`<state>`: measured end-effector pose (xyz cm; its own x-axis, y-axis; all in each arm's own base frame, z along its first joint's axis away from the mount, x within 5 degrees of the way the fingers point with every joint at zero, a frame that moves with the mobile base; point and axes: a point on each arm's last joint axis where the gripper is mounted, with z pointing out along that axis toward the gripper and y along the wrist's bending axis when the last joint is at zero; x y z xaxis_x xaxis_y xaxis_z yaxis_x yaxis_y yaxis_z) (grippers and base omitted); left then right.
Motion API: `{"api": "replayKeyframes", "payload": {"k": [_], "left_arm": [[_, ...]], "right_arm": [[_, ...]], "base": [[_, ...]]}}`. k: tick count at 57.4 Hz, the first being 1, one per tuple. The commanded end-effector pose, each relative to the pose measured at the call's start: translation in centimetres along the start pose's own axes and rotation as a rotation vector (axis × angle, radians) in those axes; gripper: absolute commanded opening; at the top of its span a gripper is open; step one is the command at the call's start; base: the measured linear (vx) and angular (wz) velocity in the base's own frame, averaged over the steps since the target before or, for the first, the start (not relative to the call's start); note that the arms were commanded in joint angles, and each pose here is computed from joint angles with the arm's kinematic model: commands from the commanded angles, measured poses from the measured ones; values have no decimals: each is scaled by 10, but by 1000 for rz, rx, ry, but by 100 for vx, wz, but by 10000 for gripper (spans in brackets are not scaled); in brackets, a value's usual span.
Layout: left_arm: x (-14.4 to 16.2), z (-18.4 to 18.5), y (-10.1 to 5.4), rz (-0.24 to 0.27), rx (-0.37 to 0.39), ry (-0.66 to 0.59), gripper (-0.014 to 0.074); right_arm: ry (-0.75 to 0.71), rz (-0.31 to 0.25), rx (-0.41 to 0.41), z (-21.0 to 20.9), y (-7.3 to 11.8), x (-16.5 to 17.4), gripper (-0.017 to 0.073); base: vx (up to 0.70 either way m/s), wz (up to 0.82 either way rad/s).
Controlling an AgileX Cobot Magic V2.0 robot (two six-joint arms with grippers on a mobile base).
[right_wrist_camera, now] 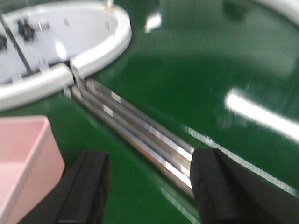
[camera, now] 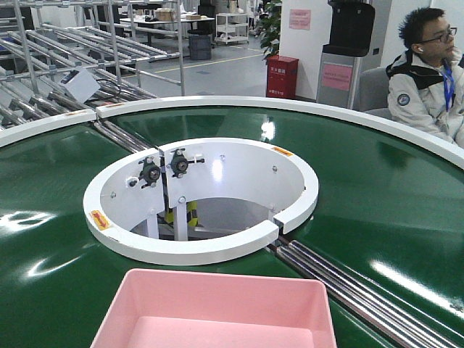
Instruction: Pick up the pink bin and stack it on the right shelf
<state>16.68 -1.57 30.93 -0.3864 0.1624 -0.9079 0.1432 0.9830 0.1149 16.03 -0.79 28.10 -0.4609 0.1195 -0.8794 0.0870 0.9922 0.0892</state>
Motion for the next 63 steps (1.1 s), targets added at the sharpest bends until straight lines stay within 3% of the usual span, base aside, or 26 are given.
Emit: {"api": "replayKeyframes", "payload": {"k": [1, 5, 10, 16, 22, 27, 33, 44, 51, 63], "left_arm": [[-29, 9, 3, -30, 5, -11, 522], [-42, 21, 2, -59, 39, 37, 522], [-51, 44, -9, -45, 115, 116, 522], [-54, 75, -25, -60, 202, 200, 522], [-51, 103, -39, -74, 257, 295, 522], [-46, 122, -47, -62, 288, 385, 522], [-45, 140, -52, -90, 312, 444, 522], [-42, 161, -60, -142, 370, 496, 522], [-28, 171, -66, -129, 417, 566, 522], [-6, 189, -70, -135, 424, 664, 522]], "right_arm": [[22, -20, -13, 9, 3, -22, 455], [100, -49, -47, 22, 8, -31, 455], [192, -99, -144, 39, 25, -41, 455], [249, -95, -244, 64, 54, -46, 455], [326, -64, -287, 89, 78, -44, 454], [411, -17, -293, 109, 95, -41, 453], [501, 23, -285, 131, 107, -36, 452], [594, 12, -284, 160, 119, -25, 440], [641, 25, -268, 170, 120, -16, 430], [693, 30, -258, 175, 120, -7, 378]], "base": [[0, 0], [0, 0], [0, 0], [0, 0], [0, 0], [0, 0], [0, 0], [0, 0], [0, 0], [0, 0]]}}
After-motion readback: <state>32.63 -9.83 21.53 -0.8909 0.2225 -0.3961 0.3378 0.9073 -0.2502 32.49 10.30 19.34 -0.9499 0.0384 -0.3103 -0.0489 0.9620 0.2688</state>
